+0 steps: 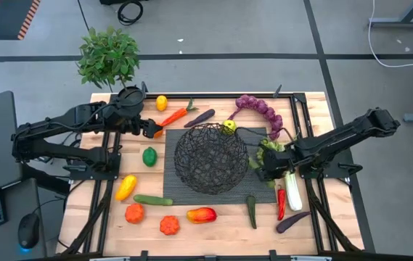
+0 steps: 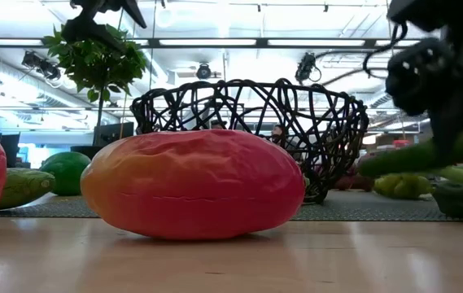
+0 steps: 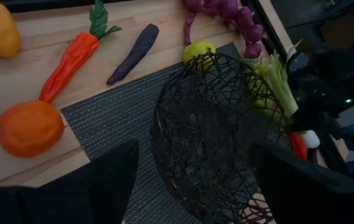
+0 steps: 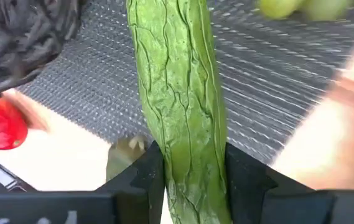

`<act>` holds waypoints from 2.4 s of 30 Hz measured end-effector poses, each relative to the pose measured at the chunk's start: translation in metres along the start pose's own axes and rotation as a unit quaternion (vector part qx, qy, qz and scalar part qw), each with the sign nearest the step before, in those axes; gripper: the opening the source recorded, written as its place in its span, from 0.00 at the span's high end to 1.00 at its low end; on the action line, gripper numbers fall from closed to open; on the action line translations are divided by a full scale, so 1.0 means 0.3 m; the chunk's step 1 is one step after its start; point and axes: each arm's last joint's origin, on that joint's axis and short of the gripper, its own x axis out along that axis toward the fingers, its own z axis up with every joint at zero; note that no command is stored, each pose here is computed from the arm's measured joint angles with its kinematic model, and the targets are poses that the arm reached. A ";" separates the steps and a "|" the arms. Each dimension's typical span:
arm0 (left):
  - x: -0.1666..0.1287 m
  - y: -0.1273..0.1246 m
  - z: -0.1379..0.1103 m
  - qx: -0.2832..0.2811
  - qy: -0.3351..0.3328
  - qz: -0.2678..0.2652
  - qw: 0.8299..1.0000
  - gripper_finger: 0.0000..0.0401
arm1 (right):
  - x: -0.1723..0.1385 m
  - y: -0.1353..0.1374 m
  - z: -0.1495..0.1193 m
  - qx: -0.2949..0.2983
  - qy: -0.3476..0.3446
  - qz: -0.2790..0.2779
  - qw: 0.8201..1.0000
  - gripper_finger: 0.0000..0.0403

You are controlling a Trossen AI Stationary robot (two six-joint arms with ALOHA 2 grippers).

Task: Build produce basket
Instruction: Put the right cucumber into the black basket, then put the lime into the black basket

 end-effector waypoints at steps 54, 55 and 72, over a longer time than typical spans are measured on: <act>0.095 0.087 -0.084 0.017 0.196 0.221 0.955 0.23 | -0.153 0.371 0.177 -0.091 -0.155 0.142 0.973 0.29; 0.109 0.084 -0.085 0.018 0.200 0.227 0.953 0.23 | -0.156 0.370 0.178 -0.094 -0.156 0.143 0.973 0.28; 0.317 0.051 -0.159 0.039 0.298 0.298 0.906 0.23 | -0.276 0.306 0.208 -0.147 -0.202 0.143 0.958 0.27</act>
